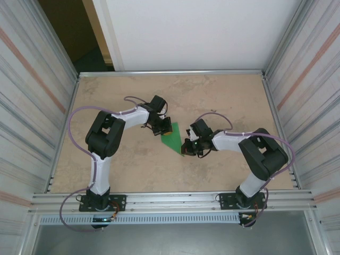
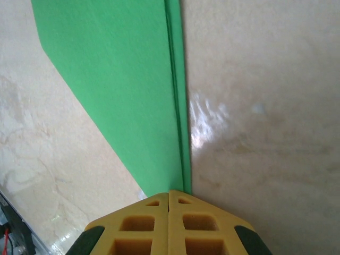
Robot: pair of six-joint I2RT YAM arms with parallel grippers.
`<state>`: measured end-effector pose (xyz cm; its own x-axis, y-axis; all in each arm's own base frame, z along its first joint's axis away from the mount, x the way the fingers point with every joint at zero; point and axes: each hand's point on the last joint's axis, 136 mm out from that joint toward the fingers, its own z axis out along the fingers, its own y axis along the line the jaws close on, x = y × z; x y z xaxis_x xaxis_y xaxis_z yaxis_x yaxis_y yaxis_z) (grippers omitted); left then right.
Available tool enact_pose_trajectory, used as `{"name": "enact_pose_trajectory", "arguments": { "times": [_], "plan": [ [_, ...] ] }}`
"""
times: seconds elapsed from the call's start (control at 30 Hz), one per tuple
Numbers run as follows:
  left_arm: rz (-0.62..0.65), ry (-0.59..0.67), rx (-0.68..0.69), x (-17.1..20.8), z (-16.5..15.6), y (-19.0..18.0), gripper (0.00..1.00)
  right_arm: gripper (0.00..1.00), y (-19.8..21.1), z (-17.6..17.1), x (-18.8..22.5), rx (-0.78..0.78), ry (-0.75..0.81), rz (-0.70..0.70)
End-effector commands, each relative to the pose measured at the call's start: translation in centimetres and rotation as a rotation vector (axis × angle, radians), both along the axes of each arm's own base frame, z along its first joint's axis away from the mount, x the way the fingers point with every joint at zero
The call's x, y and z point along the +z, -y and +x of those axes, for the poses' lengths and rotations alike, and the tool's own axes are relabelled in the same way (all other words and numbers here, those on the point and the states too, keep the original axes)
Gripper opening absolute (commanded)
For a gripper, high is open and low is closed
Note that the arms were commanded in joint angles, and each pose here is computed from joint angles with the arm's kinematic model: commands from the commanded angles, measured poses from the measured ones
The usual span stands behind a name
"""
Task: Fold a paper plane with a square sheet of paper (pick it up from the middle)
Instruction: Fourth fold the wing at the center of the table.
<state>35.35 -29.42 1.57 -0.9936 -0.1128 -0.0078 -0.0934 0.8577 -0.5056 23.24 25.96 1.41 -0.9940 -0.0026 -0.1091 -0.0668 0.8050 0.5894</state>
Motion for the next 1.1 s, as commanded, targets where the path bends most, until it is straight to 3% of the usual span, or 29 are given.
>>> {"name": "enact_pose_trajectory", "arguments": {
  "times": [0.0,0.17,0.37,0.53,0.73,0.83,1.07],
  "plan": [
    [0.283,-0.146,0.047,-6.9,-3.1,-5.7,0.06,0.03,2.6,-4.9,-2.4,0.02,-0.149,-0.109],
    [0.27,-0.137,0.042,-6.5,-2.9,-5.4,0.06,0.03,3.7,-5.4,-2.3,0.001,-0.14,-0.123],
    [0.217,-0.118,0.031,-5.2,-2.4,-4.4,0.07,0.06,2.5,-2.8,1.4,-0.041,0.007,-0.041],
    [0.009,-0.002,-0.005,1.0,-0.3,-0.8,0.11,0.25,2.3,1.6,5.9,-0.157,0.164,0.065],
    [-0.182,0.152,0.011,8.5,0.9,0.4,0.29,0.4,2.0,5.1,6.9,-0.192,0.21,0.091],
    [-0.288,0.159,0.039,9.8,0.8,-0.3,0.44,0.43,1.3,6.3,6.7,-0.163,0.208,0.106],
    [-0.36,0.161,0.122,9.0,-0.3,-4.4,0.53,0.43,-0.8,8.2,5.4,-0.057,0.188,0.128]
  ]
}}
